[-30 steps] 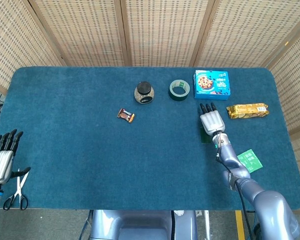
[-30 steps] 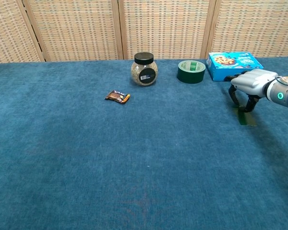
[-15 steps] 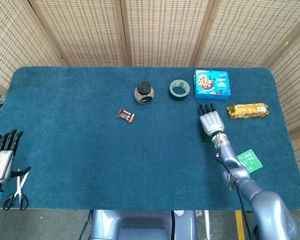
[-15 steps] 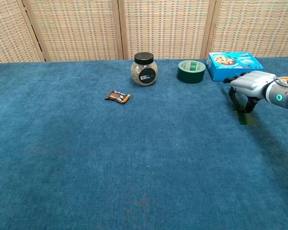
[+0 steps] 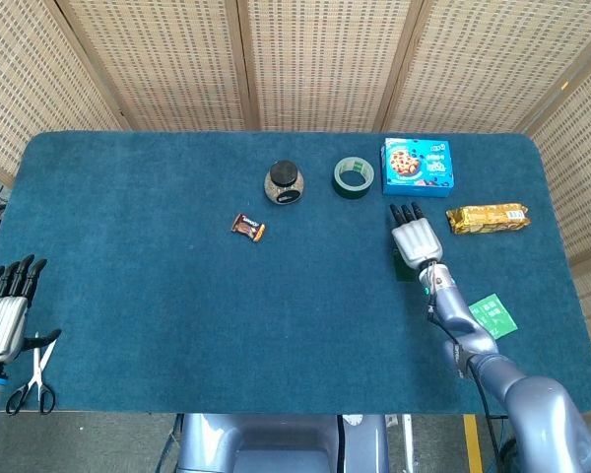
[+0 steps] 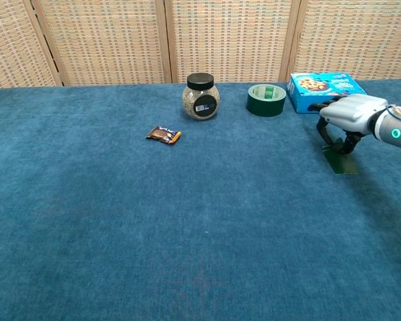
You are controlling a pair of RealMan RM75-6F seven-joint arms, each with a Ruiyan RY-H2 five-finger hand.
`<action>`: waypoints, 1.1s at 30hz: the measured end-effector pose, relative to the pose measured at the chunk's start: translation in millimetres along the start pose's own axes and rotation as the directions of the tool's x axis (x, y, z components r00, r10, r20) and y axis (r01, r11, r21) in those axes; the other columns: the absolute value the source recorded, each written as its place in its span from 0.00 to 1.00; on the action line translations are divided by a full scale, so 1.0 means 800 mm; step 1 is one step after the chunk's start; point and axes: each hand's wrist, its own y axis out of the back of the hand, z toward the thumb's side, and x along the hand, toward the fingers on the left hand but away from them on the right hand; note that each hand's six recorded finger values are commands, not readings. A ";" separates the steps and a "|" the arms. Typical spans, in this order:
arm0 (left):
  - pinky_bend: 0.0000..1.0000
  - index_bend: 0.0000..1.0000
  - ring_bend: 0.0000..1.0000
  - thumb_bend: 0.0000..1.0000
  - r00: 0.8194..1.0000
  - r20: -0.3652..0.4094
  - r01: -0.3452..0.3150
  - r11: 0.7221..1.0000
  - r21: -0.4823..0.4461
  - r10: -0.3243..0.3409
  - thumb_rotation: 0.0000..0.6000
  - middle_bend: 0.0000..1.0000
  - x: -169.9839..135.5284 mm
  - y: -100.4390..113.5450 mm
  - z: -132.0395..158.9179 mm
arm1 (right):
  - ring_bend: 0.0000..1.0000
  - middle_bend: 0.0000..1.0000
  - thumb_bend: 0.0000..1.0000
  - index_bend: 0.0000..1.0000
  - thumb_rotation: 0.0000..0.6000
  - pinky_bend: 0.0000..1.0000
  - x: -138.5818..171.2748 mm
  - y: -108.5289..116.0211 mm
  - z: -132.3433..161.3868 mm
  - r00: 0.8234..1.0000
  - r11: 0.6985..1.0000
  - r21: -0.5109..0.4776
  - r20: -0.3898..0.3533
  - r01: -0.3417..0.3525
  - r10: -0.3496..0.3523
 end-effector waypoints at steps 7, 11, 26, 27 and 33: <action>0.00 0.00 0.00 0.00 1.000 0.011 0.006 1.000 0.005 -0.006 1.00 0.00 -0.001 -0.002 0.004 | 0.00 0.02 0.65 0.65 1.00 0.02 0.041 0.023 0.012 0.990 0.997 -0.016 -0.119 0.070 -0.072; 0.00 0.00 0.00 0.00 1.000 0.017 0.004 1.000 0.006 -0.004 1.00 0.00 -0.003 -0.002 0.005 | 0.00 0.03 0.65 0.65 1.00 0.02 0.082 0.034 0.021 0.974 0.994 -0.022 -0.201 0.106 -0.108; 0.00 0.00 0.00 0.00 0.999 0.037 -0.013 1.000 -0.002 0.013 1.00 0.00 -0.014 0.003 0.008 | 0.00 0.02 0.42 0.42 1.00 0.03 0.220 0.054 -0.004 0.918 0.962 -0.004 -0.297 0.273 -0.262; 0.00 0.00 0.00 0.00 0.999 0.037 -0.015 1.000 -0.004 0.015 1.00 0.00 -0.015 0.003 0.008 | 0.00 0.00 0.32 0.28 1.00 0.03 0.220 0.057 -0.009 0.918 0.958 -0.010 -0.283 0.285 -0.276; 0.00 0.00 0.00 0.00 0.999 0.039 -0.027 0.999 -0.022 0.028 1.00 0.00 -0.020 0.009 0.004 | 0.00 0.00 0.00 0.00 1.00 0.03 0.237 0.065 -0.060 0.930 0.937 -0.097 -0.125 0.336 -0.346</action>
